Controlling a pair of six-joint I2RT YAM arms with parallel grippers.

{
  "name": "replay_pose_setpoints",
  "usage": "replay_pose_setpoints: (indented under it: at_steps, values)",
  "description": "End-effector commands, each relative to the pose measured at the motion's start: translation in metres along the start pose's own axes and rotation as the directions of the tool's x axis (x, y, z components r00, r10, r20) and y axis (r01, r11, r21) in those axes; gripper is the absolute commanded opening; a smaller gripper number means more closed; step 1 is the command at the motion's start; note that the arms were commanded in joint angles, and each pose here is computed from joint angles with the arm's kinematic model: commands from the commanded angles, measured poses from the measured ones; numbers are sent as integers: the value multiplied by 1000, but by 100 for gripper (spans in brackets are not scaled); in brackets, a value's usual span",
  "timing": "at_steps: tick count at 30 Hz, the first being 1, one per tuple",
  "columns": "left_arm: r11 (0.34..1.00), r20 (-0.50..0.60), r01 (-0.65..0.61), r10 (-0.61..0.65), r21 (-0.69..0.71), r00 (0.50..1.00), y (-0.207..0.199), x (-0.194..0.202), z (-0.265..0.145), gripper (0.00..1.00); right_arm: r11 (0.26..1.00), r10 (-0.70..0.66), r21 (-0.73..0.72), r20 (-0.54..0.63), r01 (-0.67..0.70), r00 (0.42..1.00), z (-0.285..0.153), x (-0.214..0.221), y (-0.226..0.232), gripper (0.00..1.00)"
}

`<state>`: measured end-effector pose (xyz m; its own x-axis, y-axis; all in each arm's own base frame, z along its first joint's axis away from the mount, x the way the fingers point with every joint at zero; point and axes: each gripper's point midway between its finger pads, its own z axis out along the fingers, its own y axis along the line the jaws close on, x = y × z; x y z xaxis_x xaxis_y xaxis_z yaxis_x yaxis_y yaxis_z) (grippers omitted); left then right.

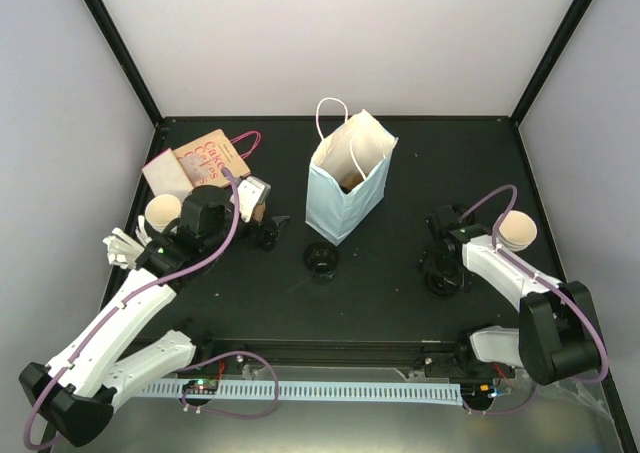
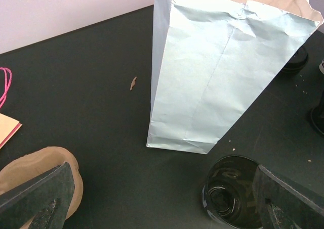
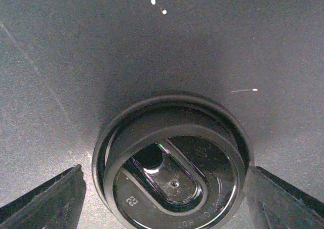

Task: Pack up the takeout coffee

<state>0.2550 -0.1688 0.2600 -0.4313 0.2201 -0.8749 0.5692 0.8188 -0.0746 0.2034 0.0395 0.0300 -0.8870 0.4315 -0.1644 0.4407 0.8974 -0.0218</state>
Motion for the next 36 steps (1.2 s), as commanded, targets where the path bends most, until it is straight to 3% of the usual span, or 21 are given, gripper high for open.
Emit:
replay_pose_setpoints:
  at_steps: [1,14,19,30,36]
  values:
    - [1000,21,-17,17,9,1000,-2,-4,0,99,999,30,-13,12,-30,999,3,2,-2,88]
    - [1000,16,-16,16,8,1000,-2,-3,1,99,999,47,-9,89,-46,995,-19,-9,-9,93]
    - [1000,16,-17,17,10,1000,-2,-4,1,99,999,43,-17,63,-42,997,-12,-4,-7,93]
    - [1000,13,-16,16,16,1000,-3,-3,2,99,998,36,-44,13,-35,999,3,6,0,84]
    - [1000,13,-16,16,17,1000,-3,-3,2,99,999,35,-27,13,-34,999,4,6,-3,84]
